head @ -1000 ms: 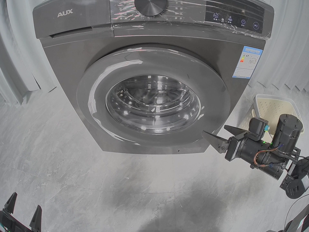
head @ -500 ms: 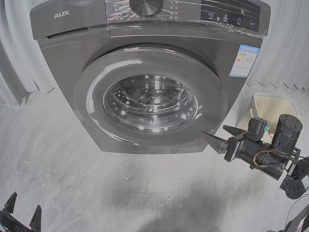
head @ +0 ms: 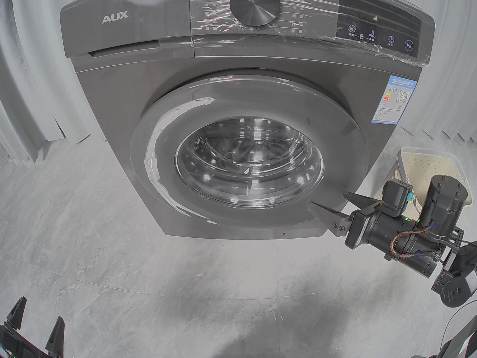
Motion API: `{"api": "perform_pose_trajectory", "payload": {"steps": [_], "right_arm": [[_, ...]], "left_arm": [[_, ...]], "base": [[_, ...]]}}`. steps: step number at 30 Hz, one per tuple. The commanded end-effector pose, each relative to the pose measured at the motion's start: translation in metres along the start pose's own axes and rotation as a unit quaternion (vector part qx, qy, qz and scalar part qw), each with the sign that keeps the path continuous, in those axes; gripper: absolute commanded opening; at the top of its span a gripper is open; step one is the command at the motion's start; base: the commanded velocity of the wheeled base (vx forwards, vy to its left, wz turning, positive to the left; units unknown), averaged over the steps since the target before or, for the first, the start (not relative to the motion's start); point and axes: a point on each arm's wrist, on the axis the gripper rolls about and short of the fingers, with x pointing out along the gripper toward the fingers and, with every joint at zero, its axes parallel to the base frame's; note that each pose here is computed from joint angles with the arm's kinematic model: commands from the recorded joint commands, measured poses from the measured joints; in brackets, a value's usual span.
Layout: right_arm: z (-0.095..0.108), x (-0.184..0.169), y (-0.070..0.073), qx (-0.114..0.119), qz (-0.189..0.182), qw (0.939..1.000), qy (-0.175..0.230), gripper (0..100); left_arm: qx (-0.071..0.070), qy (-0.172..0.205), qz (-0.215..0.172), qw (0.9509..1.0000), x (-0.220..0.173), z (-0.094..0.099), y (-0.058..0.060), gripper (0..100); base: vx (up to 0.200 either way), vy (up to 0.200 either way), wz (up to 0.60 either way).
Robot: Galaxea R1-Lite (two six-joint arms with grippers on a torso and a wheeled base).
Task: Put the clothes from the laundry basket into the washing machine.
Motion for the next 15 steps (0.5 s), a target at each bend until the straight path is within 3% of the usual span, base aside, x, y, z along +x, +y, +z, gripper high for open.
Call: {"api": "perform_pose_trajectory", "payload": {"steps": [1,7,15], "right_arm": [[0.0019,-0.0002,0.0001,0.000,0.000,1.0000,-0.005,100],[0.0023,0.0000,0.0002,0.000,0.001,1.0000,-0.005,100],[0.0091,0.0012,-0.0027,-0.002,-0.004,0.9996,-0.029,100]], "left_arm": [[-0.001,0.002,0.000,1.0000,0.0002,-0.0052,0.0000,100],[0.000,0.002,0.000,1.0000,0.0002,-0.0052,0.0000,100],[-0.001,0.002,0.000,1.0000,0.0002,-0.0052,0.0000,100]], "base": [[0.200,0.000,0.00],[0.200,0.000,0.00],[0.000,0.000,0.00]]}}
